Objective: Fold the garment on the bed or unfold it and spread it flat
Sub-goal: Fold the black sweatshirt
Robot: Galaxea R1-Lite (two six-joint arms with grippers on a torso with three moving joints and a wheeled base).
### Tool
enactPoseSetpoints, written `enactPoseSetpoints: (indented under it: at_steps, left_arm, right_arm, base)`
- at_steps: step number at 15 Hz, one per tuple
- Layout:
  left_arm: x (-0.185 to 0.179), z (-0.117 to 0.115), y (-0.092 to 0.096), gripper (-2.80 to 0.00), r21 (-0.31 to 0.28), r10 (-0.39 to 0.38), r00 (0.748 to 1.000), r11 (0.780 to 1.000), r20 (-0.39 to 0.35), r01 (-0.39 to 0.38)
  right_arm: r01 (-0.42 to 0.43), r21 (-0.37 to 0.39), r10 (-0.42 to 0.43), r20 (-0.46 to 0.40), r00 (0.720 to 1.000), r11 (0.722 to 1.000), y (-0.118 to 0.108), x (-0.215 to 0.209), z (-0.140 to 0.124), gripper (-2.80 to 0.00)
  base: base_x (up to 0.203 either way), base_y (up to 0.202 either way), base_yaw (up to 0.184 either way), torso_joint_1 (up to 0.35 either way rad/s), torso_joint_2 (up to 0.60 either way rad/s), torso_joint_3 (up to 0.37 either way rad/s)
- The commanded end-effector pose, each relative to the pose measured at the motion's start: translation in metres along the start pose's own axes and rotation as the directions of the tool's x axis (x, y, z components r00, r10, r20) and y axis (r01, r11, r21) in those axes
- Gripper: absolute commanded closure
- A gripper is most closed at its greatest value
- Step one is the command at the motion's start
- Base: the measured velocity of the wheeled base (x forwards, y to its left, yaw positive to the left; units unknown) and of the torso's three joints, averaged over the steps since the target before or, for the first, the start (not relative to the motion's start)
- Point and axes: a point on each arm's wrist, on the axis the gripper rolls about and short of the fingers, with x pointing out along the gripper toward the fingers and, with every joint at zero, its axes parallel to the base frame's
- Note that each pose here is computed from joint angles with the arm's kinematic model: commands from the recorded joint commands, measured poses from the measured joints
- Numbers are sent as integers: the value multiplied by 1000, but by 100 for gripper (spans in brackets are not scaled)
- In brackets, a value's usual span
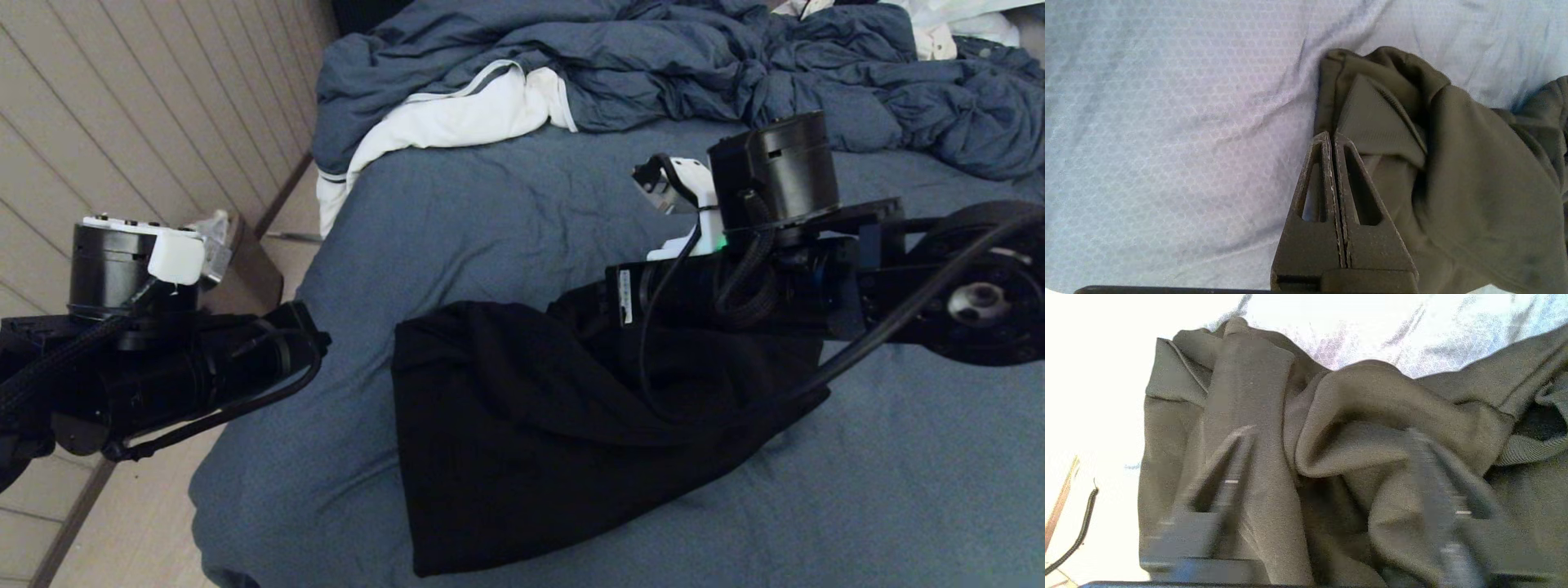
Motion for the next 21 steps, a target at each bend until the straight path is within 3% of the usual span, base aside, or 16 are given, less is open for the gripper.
enactPoseSetpoints:
  at_steps: [1, 5, 9, 13, 16, 19, 21]
  left_arm:
    - [0, -1, 1, 0, -4, 3, 1000, 1000, -4, -3]
    - [1, -4, 3, 0, -2, 9, 1000, 1000, -14, -9]
    - [3, -8, 5, 0, 0, 12, 1000, 1000, -20, -12]
    - [6, -9, 6, 0, 1, 16, 999, 1000, -28, -16]
    - [7, -11, 7, 0, 2, 20, 999, 1000, -37, -20]
    - [6, -11, 7, 0, 2, 6, 999, 1000, -46, -5]
    - [6, -11, 7, 0, 1, 6, 999, 1000, -46, -6]
  right_arm:
    - [-18, -9, 18, -19, 1000, 1000, 7, 2, -5, 0]
    - [-17, -26, 13, -136, 991, 1000, 9, 15, -39, 0]
    - [9, -40, -21, -288, 957, 999, 2, 28, -87, 0]
    - [-24, -47, 9, -291, 957, 999, 6, 33, -131, 0]
    - [-54, -62, 28, -357, 934, 997, 17, 36, -157, 0]
    - [-44, -67, 14, -398, 917, 997, 13, 40, -171, 0]
    - [-42, -53, 21, -353, 935, 998, 13, 44, -167, 0]
  base:
    - [0, 0, 0, 0, 0, 0]
    - [0, 0, 0, 0, 0, 0]
    - [0, 0, 0, 0, 0, 0]
    - [0, 0, 0, 0, 0, 0]
    - [0, 0, 0, 0, 0, 0]
    - [0, 0, 0, 0, 0, 0]
    - [0, 0, 0, 0, 0, 0]
